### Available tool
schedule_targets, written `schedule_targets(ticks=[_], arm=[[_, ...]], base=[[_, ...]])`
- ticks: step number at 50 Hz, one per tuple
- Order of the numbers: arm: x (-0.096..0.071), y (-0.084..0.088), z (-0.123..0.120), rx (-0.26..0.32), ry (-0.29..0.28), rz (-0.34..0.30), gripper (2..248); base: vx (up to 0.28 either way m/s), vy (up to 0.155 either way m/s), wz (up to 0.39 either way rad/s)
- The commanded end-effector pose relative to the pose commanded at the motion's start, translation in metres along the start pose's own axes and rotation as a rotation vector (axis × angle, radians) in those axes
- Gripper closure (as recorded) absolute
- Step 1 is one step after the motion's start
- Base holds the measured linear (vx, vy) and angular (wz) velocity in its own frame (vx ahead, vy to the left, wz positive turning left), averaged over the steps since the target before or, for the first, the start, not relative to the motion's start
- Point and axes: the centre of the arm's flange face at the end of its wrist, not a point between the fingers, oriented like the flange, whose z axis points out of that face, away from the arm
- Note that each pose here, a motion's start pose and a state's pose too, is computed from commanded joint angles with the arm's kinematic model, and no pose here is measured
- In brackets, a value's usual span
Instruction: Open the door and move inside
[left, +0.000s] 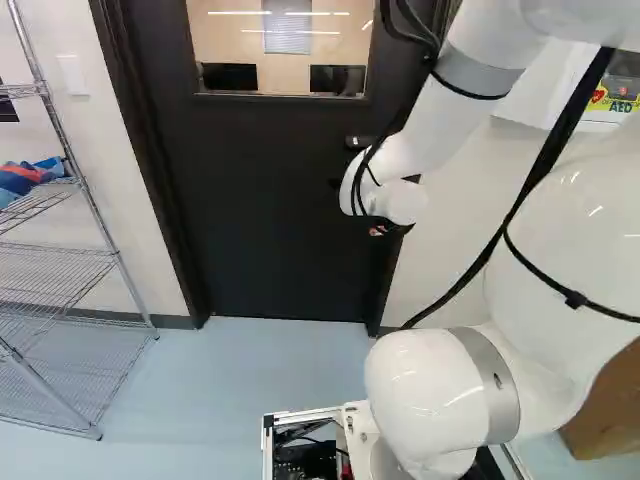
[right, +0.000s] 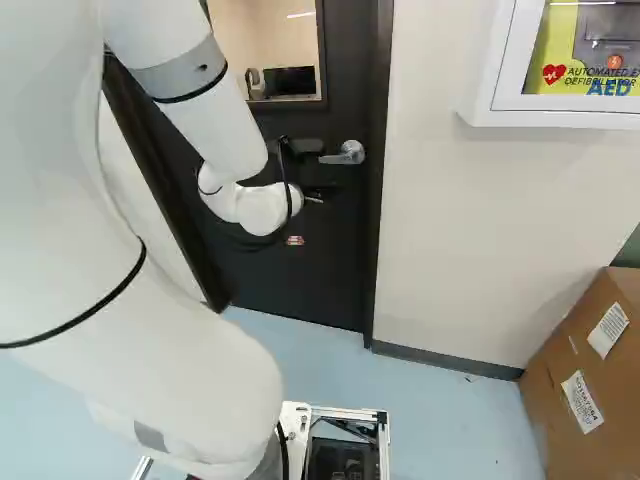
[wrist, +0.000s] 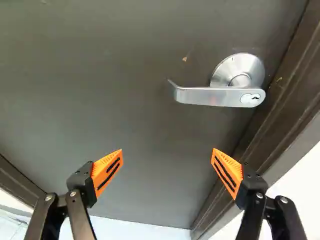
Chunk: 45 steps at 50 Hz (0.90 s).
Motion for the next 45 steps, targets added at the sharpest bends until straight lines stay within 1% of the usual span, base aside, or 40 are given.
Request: schedule_targets(ticks=[45], arm=[[0.042,0.000,-0.016,0.000,0.113,0.000,3]], base=[[0.000,0.000,0.000]])
